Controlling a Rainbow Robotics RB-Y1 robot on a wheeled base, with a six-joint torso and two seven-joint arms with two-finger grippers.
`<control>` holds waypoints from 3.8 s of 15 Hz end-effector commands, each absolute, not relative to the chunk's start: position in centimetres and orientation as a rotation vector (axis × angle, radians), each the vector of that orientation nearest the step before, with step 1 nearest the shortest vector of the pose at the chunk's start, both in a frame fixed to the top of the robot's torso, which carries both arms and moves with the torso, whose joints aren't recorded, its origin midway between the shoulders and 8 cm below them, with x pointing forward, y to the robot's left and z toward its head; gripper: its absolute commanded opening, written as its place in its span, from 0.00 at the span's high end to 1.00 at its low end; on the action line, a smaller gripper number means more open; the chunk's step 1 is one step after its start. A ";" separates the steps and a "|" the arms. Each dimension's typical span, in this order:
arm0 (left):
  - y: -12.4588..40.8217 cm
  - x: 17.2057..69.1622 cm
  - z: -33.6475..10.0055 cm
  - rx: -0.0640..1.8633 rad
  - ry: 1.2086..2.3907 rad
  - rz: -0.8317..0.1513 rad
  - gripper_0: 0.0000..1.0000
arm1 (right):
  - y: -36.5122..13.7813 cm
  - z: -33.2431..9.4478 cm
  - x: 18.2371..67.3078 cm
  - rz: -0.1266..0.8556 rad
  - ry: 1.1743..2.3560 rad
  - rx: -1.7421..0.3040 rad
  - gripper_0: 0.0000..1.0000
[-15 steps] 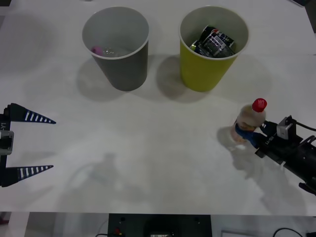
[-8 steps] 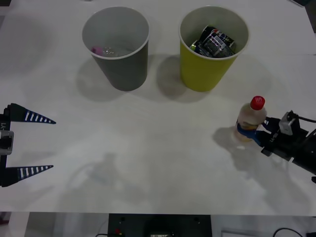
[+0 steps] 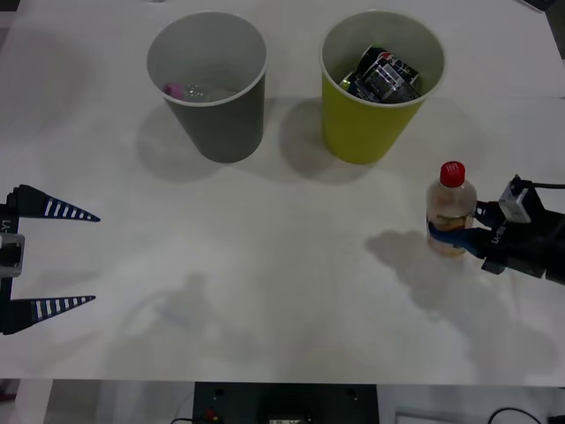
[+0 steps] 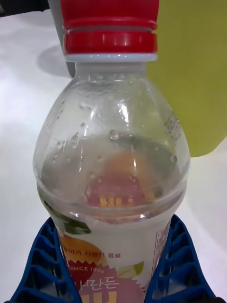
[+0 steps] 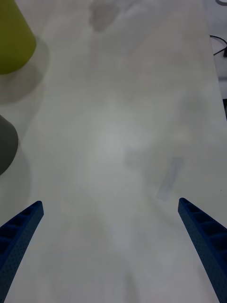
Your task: Put the can into the green bin and the plastic bottle into the gray bin
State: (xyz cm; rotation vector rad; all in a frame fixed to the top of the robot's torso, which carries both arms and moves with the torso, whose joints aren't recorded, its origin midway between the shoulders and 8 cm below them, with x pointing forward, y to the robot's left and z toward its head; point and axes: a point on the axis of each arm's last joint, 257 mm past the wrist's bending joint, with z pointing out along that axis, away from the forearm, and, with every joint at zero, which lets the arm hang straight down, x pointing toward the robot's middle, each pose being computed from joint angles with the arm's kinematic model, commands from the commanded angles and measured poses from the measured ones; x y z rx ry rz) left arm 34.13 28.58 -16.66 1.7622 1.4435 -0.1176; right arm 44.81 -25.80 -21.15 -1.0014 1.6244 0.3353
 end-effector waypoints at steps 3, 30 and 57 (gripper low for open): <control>28.6 34.1 -16.7 1.762 1.444 -0.118 0.02 | -24.5 -19.5 43.7 0.369 1.737 -1.004 1.00; 28.6 34.1 -16.7 1.762 1.444 -0.118 0.02 | -10.1 1.0 42.3 0.323 1.836 -1.304 1.00; 28.6 34.1 -16.7 1.762 1.444 -0.118 0.02 | 12.5 5.6 60.3 0.203 1.774 -1.173 0.98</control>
